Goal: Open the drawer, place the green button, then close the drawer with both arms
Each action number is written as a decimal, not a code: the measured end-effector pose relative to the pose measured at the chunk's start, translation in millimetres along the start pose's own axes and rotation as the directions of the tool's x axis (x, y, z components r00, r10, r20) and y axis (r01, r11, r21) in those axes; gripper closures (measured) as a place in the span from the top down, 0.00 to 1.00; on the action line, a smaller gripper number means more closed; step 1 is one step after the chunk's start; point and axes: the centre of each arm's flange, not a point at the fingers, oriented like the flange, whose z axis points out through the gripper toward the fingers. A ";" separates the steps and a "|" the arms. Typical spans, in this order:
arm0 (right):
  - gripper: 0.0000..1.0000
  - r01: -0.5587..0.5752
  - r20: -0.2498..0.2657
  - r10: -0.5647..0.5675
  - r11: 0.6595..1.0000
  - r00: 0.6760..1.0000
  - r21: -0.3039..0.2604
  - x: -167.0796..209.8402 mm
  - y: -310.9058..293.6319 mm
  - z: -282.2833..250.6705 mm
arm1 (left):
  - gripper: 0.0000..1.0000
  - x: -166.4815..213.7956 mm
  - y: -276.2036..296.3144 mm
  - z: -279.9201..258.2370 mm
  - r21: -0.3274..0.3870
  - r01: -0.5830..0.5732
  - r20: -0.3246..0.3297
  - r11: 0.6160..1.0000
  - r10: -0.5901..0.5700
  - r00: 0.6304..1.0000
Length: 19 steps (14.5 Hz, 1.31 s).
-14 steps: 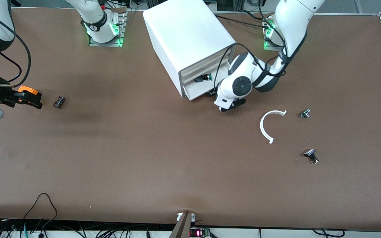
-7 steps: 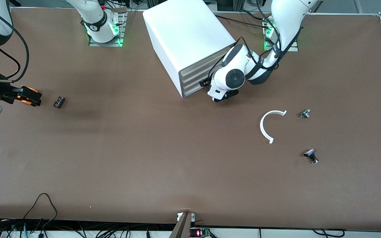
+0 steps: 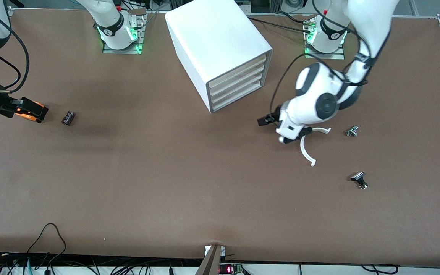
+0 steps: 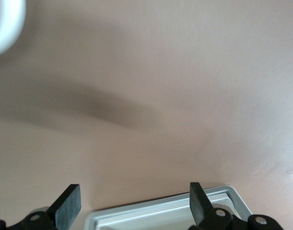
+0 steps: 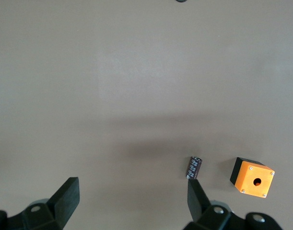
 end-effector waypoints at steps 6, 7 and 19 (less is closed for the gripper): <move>1.00 0.002 0.016 -0.002 1.000 1.000 0.000 -1.9 -1.2 1.9 | 1.00 9.1 -51.3 -132.7 0.182 -0.309 -0.171 0.934 0.339 0.925; 1.00 0.003 0.019 -0.003 1.000 1.000 0.000 -2.4 -1.5 2.0 | 1.00 4.1 -61.2 -155.0 0.206 -0.337 -0.184 0.919 0.375 0.909; 1.00 0.006 0.029 -0.006 1.000 1.000 0.001 -8.0 -2.9 -5.8 | 1.00 -33.7 -167.2 -309.4 0.290 -0.321 -0.205 0.902 0.386 0.900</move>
